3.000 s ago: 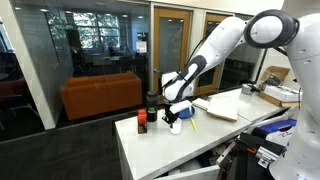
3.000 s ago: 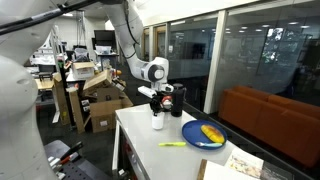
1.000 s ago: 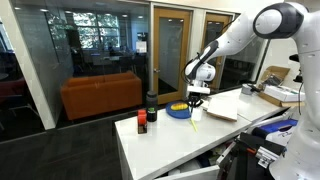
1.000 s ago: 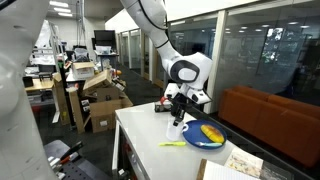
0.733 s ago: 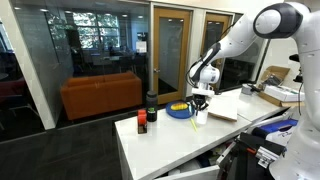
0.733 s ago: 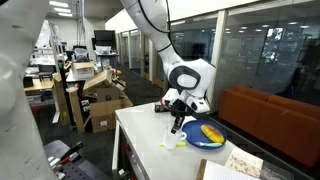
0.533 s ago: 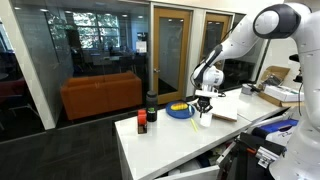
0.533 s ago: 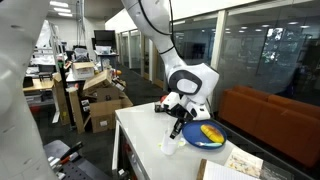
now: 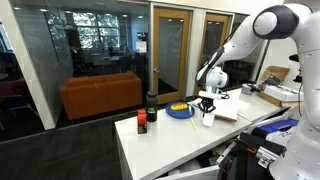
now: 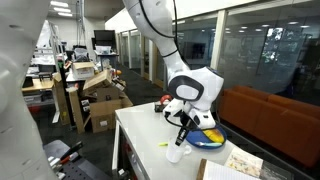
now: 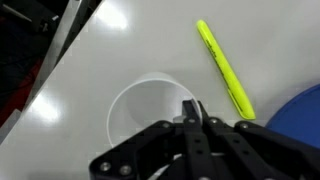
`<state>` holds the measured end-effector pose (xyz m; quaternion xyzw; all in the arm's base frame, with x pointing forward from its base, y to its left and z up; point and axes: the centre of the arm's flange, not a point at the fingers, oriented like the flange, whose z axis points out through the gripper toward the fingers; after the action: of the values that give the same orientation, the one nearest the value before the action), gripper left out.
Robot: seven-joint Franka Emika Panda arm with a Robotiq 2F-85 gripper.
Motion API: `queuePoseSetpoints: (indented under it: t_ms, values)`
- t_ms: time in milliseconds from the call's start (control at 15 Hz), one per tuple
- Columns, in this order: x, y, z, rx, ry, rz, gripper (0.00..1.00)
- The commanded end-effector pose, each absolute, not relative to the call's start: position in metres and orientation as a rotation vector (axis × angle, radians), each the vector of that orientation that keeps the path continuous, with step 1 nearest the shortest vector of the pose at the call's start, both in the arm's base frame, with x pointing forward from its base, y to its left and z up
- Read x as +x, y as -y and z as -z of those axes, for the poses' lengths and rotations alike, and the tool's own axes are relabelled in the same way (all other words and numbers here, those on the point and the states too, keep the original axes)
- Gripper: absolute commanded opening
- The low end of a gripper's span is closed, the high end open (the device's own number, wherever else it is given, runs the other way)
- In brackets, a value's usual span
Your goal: Move the white cup to the right
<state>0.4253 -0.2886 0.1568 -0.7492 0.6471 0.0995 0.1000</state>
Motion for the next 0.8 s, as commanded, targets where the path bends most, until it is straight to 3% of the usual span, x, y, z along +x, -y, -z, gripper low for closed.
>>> queuePoseSetpoints:
  t_ms: [0, 733]
  values:
    - [0.432, 0.275, -0.153, -2.289, -1.894, -0.157, 0.01]
    - [0.45, 0.258, -0.142, -2.401, -1.832, -0.029, 0.01]
